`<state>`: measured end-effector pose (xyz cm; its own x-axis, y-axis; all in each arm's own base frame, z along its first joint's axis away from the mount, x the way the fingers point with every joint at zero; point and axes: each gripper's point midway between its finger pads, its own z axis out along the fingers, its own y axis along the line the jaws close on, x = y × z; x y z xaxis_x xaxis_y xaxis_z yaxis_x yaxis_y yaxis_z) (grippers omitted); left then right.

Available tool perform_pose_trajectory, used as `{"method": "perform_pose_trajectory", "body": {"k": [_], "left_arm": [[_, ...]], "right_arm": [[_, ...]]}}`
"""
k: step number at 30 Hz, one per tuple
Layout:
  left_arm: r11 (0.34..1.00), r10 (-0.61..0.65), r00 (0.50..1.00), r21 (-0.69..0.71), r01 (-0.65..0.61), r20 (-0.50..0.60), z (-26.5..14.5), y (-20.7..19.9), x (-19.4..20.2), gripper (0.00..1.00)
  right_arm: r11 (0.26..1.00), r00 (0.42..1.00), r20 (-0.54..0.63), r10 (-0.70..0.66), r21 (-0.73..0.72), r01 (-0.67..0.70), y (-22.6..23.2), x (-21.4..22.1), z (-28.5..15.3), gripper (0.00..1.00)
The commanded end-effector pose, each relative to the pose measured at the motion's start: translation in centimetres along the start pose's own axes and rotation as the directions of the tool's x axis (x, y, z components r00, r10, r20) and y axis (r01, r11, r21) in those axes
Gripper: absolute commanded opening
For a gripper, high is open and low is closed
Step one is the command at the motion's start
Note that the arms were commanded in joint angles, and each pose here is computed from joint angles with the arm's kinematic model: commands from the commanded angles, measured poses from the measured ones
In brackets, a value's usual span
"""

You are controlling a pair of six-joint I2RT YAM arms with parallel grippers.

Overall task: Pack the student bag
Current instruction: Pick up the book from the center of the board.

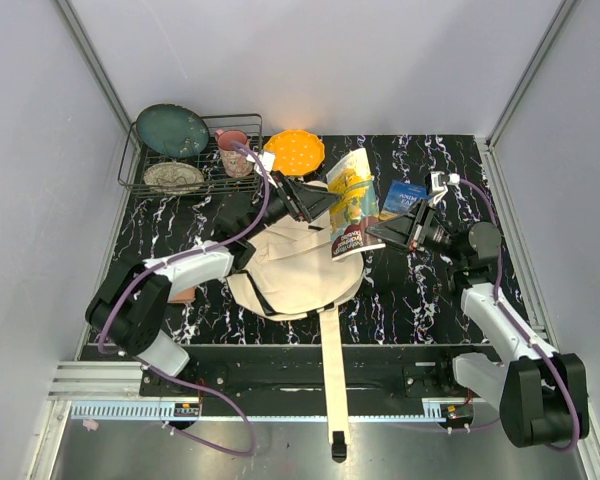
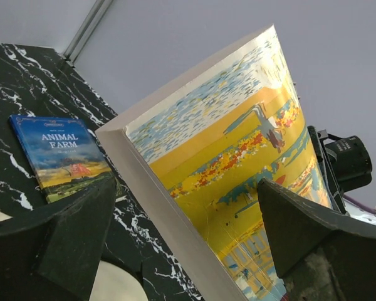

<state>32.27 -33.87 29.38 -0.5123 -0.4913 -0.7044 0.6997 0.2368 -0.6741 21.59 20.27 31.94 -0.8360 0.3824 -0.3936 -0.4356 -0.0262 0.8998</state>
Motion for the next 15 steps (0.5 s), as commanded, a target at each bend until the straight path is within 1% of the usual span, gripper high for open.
{"method": "perform_pose_trajectory", "body": {"k": [1,3,8,9,10,11,13,14,15], "left_arm": [[0.989,0.013,1.0,0.15,-0.016,0.019,1.3,-2.7,-0.7,0.99],[0.977,0.01,1.0,0.213,-0.016,0.028,1.3,-3.9,-1.0,0.99],[0.954,0.015,0.999,0.299,-0.023,0.03,0.9,-5.4,-1.0,0.99],[0.947,0.018,0.999,0.321,-0.029,0.037,0.7,-6.0,-1.3,0.99],[0.944,0.017,0.999,0.329,-0.026,0.032,0.7,-6.1,-1.1,0.99],[0.941,0.018,0.999,0.337,-0.028,0.034,0.6,-6.4,-1.2,0.99],[0.932,0.022,0.999,0.361,-0.034,0.037,0.3,-7.0,-1.3,0.99],[0.93,0.022,0.999,0.365,-0.036,0.042,0.2,-7.1,-1.4,0.95],[0.928,0.02,0.999,0.37,-0.034,0.043,0.1,-7.4,-1.5,0.91]], "right_arm": [[0.977,0.988,0.0,-0.153,-0.149,0.152,4.2,0.0,0.2,0.0],[0.979,0.989,0.001,-0.148,-0.14,0.147,3.9,-0.1,0.2,0.0],[0.985,0.988,0.017,-0.155,-0.07,0.156,2.6,-0.5,0.4,0.0],[0.988,0.989,0.017,-0.148,-0.029,0.149,1.6,-0.6,0.4,0.0],[0.986,0.986,0.02,-0.164,-0.017,0.165,1.7,-0.7,0.4,0.0],[0.992,0.992,0.024,-0.12,0.032,0.119,0.7,-0.8,0.4,0.0],[0.983,0.985,0.035,-0.169,0.073,0.167,0.3,-1.2,0.4,0.0],[0.985,0.991,0.046,-0.127,0.126,0.12,-0.9,-1.3,0.3,0.0],[0.977,0.987,0.048,-0.156,0.154,0.147,-1.5,-1.5,0.2,0.0]]}}
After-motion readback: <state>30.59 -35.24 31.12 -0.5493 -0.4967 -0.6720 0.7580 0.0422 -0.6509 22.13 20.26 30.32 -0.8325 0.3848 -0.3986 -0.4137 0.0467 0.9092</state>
